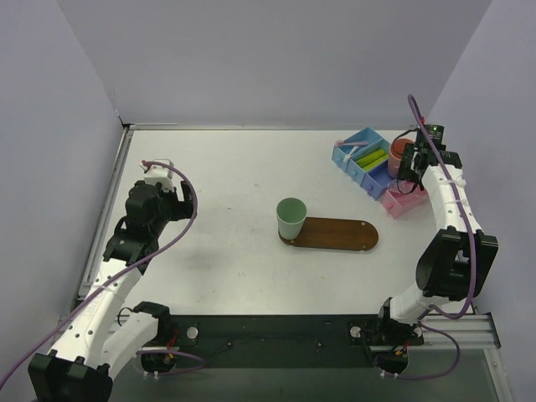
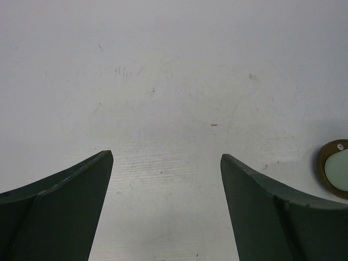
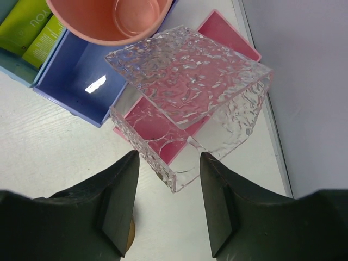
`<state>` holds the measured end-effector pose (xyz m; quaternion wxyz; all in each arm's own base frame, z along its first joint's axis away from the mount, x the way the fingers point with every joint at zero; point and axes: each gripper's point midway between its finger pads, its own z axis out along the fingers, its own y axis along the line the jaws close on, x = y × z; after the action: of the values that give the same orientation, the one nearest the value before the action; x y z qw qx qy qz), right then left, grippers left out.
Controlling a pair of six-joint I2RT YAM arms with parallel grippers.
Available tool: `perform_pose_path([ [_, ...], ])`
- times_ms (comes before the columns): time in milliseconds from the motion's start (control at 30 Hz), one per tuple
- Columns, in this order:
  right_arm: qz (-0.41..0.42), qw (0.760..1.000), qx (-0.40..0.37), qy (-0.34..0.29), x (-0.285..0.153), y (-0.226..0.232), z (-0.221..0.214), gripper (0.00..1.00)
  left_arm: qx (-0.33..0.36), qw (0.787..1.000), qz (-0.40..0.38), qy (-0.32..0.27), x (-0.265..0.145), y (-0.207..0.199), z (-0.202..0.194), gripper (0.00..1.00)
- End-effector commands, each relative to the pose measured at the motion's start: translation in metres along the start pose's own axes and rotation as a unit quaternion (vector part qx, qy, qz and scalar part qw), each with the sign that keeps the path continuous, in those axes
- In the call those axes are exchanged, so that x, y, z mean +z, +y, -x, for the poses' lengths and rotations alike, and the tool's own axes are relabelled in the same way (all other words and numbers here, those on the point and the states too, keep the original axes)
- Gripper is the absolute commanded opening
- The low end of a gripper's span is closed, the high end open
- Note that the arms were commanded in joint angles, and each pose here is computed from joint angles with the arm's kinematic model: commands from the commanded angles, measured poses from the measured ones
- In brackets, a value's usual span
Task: Prepare toiletry sets of a toothbrush and toothpaste on the tray
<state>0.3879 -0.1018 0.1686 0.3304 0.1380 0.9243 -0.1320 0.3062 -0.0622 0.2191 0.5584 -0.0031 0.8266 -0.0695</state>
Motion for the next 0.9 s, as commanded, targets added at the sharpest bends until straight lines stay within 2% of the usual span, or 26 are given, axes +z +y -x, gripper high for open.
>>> perform_pose_path([
  [0,0.009,1.0,-0.004,0.002,0.006,0.0,-0.003,0.43,0.003,1.0,-0.002,-0.019,0.002,-0.002,0.01,0.91],
  [867,0.043,0.999,0.014,0.025,0.022,0.006,-0.023,0.28,0.005,1.0,-0.001,-0.007,0.007,-0.001,0.003,0.91],
])
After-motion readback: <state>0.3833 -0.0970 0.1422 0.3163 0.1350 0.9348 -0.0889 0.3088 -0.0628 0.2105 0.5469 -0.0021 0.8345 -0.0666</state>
